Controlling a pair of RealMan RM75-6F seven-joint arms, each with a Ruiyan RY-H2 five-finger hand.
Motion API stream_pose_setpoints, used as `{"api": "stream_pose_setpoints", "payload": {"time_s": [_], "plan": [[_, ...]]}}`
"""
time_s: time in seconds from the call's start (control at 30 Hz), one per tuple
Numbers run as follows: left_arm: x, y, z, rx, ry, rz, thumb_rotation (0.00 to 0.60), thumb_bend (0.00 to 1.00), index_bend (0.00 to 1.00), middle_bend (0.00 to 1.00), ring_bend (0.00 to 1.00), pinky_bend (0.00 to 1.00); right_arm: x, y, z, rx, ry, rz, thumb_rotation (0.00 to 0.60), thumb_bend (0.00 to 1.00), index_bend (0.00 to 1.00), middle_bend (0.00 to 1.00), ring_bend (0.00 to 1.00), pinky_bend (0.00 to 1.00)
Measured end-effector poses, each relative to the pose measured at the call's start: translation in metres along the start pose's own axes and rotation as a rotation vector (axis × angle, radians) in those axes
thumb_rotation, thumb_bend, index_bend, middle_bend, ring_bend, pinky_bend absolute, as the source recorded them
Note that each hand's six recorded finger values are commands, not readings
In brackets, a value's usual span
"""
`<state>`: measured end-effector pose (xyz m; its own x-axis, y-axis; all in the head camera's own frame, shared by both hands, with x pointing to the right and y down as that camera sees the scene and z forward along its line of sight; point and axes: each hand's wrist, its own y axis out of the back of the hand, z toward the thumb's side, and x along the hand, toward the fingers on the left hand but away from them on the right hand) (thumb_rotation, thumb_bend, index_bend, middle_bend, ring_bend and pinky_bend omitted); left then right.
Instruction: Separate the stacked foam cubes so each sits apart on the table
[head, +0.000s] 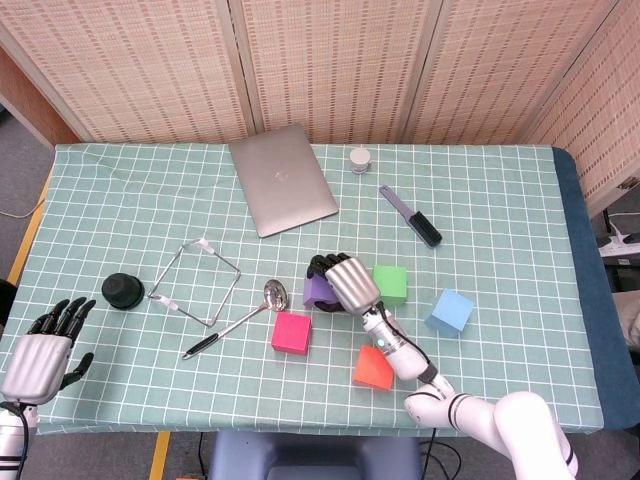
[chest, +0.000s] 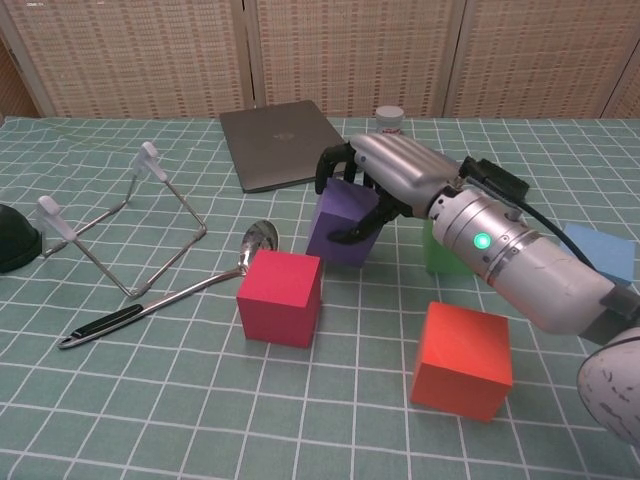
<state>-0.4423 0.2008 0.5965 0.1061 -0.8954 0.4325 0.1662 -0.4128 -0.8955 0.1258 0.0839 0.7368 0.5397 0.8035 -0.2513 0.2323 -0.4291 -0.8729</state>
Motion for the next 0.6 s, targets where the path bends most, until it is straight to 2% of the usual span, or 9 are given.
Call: {"api": "stream_pose_setpoints", "payload": {"time_s": [0.07, 0.1, 0.2, 0.27, 0.43, 0.6], "plan": [[0.000, 0.000, -0.001, -0.002, 0.003, 0.000, 0.600, 0.33, 0.10, 0.10, 0.10, 0.28, 0.001, -0.004, -0.001, 0.004, 0.001, 0.025, 0.600, 0.13, 0.24, 0.08, 0.01, 0.02], [0.000, 0.000, -0.001, -0.002, 0.004, 0.001, 0.600, 0.33, 0.10, 0.10, 0.10, 0.28, 0.001, -0.006, -0.003, 0.006, 0.001, 0.041, 0.600, 0.13, 0.18, 0.03, 0.00, 0.00], [0.000, 0.000, -0.001, -0.002, 0.002, 0.001, 0.600, 0.33, 0.10, 0.10, 0.10, 0.28, 0.003, -0.009, -0.007, 0.015, 0.003, 0.084, 0.600, 0.12, 0.04, 0.00, 0.00, 0.00], [0.000, 0.000, -0.001, 0.000, 0.001, 0.000, 0.600, 0.33, 0.10, 0.10, 0.10, 0.28, 0.006, -0.007, -0.008, 0.015, 0.010, 0.094, 0.600, 0.12, 0.01, 0.00, 0.00, 0.00], [-0.001, 0.000, 0.000, 0.000, 0.000, 0.000, 0.600, 0.33, 0.10, 0.10, 0.10, 0.28, 0.015, 0.006, -0.010, -0.014, 0.027, 0.077, 0.600, 0.11, 0.00, 0.00, 0.00, 0.00], [0.000, -0.001, 0.000, 0.001, 0.000, -0.003, 0.600, 0.33, 0.10, 0.10, 0.10, 0.28, 0.031, 0.032, -0.020, -0.052, 0.023, 0.042, 0.600, 0.11, 0.00, 0.00, 0.00, 0.00]]}}
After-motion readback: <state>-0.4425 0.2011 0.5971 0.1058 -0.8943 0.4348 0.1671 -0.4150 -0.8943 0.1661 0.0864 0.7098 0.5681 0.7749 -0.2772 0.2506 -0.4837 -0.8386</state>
